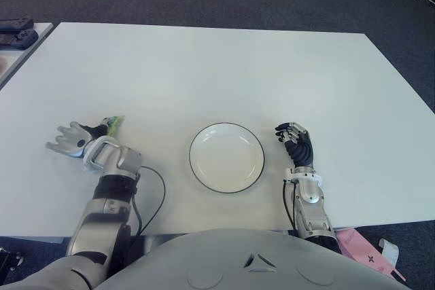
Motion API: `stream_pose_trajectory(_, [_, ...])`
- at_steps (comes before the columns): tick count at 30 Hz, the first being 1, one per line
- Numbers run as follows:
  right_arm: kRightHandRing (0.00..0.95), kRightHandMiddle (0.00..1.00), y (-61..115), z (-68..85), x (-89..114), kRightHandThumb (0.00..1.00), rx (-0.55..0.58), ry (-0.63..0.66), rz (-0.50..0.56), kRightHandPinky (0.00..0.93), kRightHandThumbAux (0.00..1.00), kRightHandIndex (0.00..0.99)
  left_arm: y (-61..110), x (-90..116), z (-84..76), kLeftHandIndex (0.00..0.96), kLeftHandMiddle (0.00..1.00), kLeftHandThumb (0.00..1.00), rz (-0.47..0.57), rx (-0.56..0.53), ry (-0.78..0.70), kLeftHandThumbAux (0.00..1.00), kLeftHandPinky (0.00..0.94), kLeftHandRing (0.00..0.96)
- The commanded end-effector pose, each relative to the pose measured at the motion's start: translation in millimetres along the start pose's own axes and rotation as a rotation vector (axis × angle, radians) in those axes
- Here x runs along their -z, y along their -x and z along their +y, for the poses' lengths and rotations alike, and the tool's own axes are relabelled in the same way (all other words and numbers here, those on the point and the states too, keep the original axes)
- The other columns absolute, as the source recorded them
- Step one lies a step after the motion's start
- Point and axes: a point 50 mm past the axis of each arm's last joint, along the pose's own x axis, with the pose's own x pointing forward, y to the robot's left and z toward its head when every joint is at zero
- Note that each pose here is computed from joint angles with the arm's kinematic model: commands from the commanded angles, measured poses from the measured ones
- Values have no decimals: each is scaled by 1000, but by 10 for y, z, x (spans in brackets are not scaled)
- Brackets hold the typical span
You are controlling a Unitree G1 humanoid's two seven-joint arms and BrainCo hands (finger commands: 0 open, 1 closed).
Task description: Put the toothpaste on the table into the plate.
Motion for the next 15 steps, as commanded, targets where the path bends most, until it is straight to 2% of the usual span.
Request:
stream_pose_trajectory(1, [467,471,16,2,35,716,7,-6,23,471,732,424,195,125,-417,649,191,44,-3,258,-117,430,0,61])
stream_pose_trajectory(11, [473,473,35,-13,41,714,11,-5,11,484,732,424,215,37,-499,692,157,55,-74,262,-222,472,0,32])
stream_pose_trajectory(14, [472,473,43,-20,45,715,14,-4,10,484,732,423,226,4,-514,654,162,61,-102,266,-248,485,0,48])
stream_pose_trajectory(15, [472,473,46,-21,45,714,15,-4,10,483,732,423,230,-8,-517,614,166,64,-107,267,-252,491,0,50])
